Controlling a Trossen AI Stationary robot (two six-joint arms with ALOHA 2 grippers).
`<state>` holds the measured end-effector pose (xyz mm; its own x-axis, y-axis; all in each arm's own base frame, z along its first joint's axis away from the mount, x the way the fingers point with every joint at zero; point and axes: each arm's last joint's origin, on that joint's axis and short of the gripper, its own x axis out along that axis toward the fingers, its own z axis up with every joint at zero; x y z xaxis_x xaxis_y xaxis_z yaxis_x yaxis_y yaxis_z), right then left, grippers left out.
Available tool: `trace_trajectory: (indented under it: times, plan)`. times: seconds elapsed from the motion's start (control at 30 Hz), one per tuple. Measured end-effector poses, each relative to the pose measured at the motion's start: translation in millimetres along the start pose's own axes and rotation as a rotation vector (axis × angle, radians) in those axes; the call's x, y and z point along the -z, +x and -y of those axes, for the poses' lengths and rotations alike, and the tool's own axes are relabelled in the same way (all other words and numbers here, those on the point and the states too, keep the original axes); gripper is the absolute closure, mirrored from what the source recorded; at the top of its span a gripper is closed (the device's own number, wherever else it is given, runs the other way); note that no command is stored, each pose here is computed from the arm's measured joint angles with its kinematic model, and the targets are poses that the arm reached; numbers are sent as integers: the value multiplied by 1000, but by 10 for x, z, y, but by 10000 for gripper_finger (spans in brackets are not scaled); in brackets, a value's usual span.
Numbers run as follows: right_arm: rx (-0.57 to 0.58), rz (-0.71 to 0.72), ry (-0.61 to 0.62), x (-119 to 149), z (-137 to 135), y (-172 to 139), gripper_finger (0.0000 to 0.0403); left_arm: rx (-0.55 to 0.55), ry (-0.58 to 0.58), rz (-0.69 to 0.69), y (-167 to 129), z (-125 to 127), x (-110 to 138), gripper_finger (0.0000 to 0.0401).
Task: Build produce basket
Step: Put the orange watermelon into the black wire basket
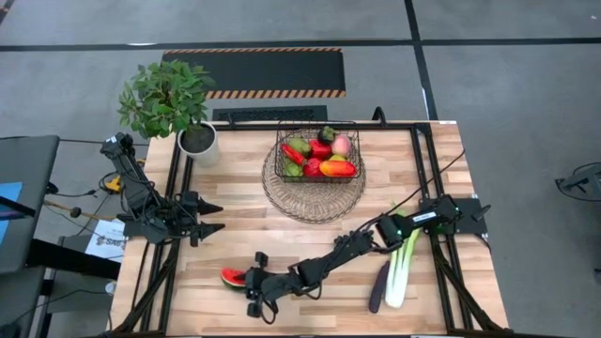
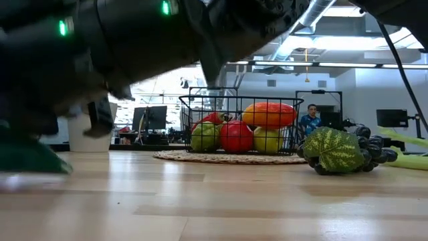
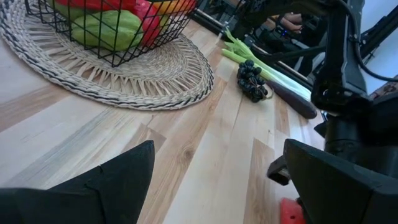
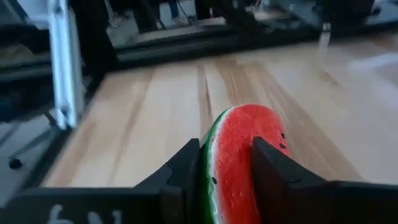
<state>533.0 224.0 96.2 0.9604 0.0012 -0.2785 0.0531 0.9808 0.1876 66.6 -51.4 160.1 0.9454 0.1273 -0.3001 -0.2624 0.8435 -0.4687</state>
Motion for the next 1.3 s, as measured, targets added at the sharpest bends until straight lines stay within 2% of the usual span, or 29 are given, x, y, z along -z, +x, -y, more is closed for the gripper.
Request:
trace_trajectory:
  times: [0.13, 0.37, 0.6, 0.83, 1.1, 1.3]
  plan:
    - [4, 52, 15, -216, -51, -68, 279, 0, 0, 0, 0, 0, 0, 60]
    - [-56, 198, 37, -724, -225, -282, 275, 0, -1, 1, 0, 0, 0, 60]
    - [-124, 405, 23, -1464, -444, -728, 272, 0, -2, 1, 0, 0, 0, 60]
    - [-212, 730, -15, -2051, -691, -1291, 270, -1, -5, 3, 0, -1, 0, 60]
    - [-223, 1192, -36, -2262, -844, -1820, 267, -3, -5, 6, 0, -1, -2, 60]
    - [-276, 1313, -15, -2270, -858, -1939, 267, -3, 1, 6, 0, -1, -2, 60]
